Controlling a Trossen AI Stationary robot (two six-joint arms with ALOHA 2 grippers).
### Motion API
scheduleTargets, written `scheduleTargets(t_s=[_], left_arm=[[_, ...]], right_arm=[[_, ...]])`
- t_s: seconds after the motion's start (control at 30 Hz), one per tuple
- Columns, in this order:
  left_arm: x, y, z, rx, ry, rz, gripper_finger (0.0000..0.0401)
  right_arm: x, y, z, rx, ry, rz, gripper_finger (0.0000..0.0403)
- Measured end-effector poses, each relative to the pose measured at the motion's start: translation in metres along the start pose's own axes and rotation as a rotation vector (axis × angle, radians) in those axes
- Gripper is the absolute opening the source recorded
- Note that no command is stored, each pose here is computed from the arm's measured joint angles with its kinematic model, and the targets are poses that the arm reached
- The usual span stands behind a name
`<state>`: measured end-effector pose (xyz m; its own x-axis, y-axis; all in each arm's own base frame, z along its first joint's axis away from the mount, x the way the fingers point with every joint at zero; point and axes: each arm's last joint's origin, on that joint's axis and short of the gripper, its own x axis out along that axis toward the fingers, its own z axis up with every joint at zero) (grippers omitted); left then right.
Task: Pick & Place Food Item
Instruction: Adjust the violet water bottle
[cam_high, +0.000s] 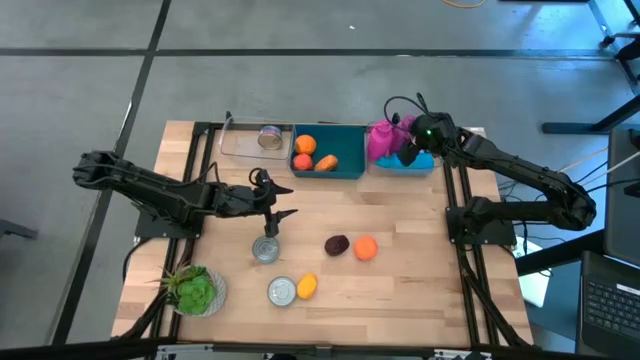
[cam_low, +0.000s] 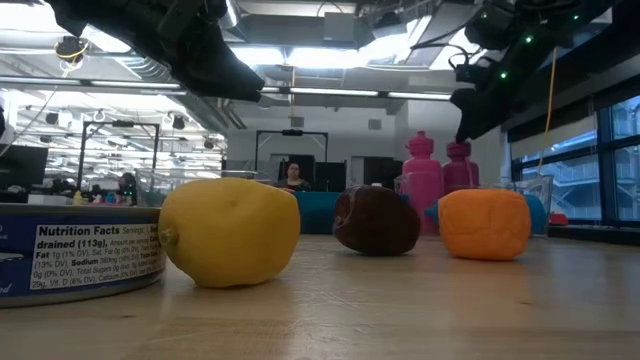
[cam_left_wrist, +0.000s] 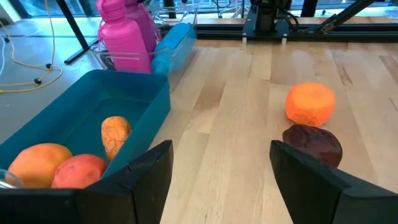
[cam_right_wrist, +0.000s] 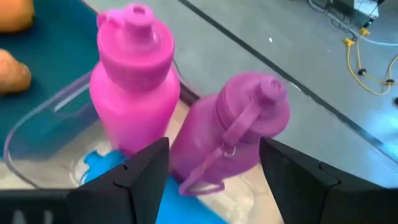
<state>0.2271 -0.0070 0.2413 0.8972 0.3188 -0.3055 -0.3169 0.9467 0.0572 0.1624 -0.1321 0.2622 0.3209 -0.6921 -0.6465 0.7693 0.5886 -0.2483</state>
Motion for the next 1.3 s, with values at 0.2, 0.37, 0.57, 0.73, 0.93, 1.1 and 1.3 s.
scheduleTargets(t_s=[0.2,0.37,0.57,0.73,0.93,1.1,1.3], left_arm=[[0.001,0.002,0.000,-0.001,0.000,0.010,0.0260],[0.002,0.006,0.000,-0.006,0.001,0.026,0.0260],[0.003,0.010,0.001,-0.010,0.003,0.036,0.0260],[0.003,0.010,0.001,-0.010,0.003,0.035,0.0260],[0.003,0.010,0.001,-0.013,0.003,0.030,0.0260],[0.003,0.009,0.002,-0.002,-0.007,0.030,0.0260],[0.003,0.009,0.001,-0.012,-0.002,0.023,0.0260]], right_arm=[[0.001,-0.002,0.005,0.008,-0.050,-0.012,0.0249],[0.002,-0.008,0.005,0.025,-0.045,-0.035,0.0249],[0.003,-0.010,0.006,0.038,-0.055,-0.028,0.0249],[0.003,-0.010,0.008,0.037,-0.073,-0.018,0.0249],[0.006,-0.009,0.008,0.035,-0.066,-0.020,0.0249],[0.019,-0.013,0.015,0.103,-0.100,-0.052,0.0249],[0.036,-0.018,0.014,0.127,-0.068,-0.041,0.0250]])
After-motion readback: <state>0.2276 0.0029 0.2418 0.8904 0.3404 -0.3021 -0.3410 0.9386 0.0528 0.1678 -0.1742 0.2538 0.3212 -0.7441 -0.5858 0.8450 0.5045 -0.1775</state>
